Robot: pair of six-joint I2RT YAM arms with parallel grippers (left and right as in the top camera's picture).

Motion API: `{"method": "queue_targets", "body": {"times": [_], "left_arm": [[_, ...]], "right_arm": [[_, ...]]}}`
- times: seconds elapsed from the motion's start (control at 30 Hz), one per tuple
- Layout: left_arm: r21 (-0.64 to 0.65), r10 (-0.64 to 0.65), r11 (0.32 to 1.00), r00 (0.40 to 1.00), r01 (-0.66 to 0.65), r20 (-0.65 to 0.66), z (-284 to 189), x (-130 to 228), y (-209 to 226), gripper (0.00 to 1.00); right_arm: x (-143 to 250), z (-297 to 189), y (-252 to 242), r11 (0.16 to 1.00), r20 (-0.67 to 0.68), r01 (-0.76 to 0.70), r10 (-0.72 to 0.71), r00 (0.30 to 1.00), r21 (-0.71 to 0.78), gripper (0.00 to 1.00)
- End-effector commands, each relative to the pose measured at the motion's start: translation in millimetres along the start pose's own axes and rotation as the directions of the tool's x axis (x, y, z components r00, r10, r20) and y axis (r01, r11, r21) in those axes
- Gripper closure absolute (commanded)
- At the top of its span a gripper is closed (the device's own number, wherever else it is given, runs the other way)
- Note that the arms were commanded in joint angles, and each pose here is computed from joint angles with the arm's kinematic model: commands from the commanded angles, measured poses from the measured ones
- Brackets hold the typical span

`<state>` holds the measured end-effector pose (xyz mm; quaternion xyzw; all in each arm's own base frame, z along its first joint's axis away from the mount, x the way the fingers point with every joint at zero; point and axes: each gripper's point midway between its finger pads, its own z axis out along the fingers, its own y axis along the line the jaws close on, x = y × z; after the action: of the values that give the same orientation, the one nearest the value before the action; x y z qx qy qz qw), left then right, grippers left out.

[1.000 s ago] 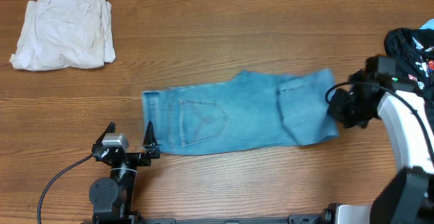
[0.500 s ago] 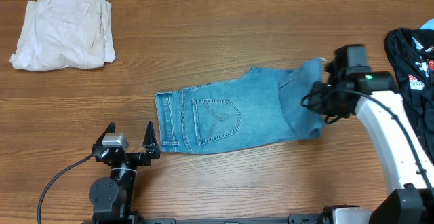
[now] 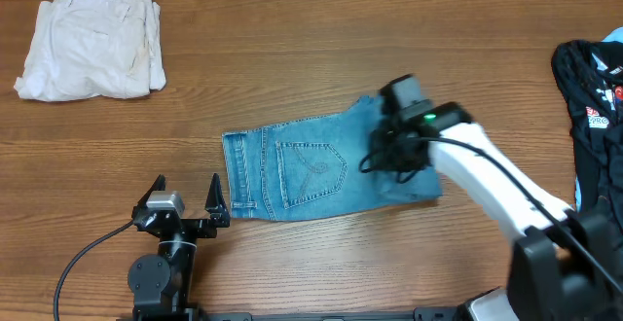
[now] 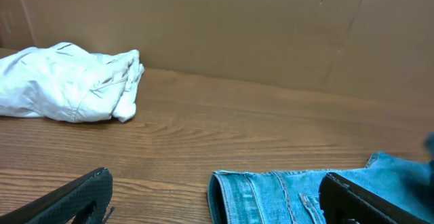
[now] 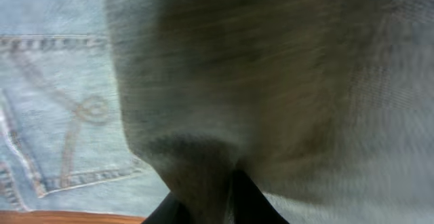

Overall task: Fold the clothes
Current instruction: 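Fold the right edge leftward over the jeans with right gripper, then release the fold and retract the right gripper to the right side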

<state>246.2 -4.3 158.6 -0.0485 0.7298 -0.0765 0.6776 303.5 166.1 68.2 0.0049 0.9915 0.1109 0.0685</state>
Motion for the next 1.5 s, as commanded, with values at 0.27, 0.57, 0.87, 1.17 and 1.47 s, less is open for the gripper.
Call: {"method": "queue_targets", "body": {"times": [0.27, 0.57, 0.87, 1.17, 1.47], "left_arm": [[-0.003, 0.019, 1.0, 1.0, -0.019, 0.002, 0, 0, 1, 0.0], [-0.003, 0.019, 1.0, 1.0, -0.019, 0.002, 0, 0, 1, 0.0], [-0.003, 0.019, 1.0, 1.0, -0.019, 0.002, 0, 0, 1, 0.0], [-0.003, 0.019, 1.0, 1.0, -0.019, 0.002, 0, 0, 1, 0.0], [-0.003, 0.019, 1.0, 1.0, -0.019, 0.002, 0, 0, 1, 0.0]], "right_arm": [[-38, -62, 19, 0.995, 0.107, -0.059, 0.067, 0.992, -0.078, 0.51], [-57, -69, 16, 0.979, 0.095, -0.067, 0.087, 0.992, -0.195, 0.37], [-46, 1, 34, 0.931, -0.088, -0.094, 0.067, 0.994, -0.353, 0.83], [-69, 56, -4, 0.878, -0.163, -0.21, 0.153, 0.975, -0.43, 0.82], [-87, 6, -12, 0.807, -0.084, -0.152, 0.127, 0.988, -0.571, 0.85]]}}
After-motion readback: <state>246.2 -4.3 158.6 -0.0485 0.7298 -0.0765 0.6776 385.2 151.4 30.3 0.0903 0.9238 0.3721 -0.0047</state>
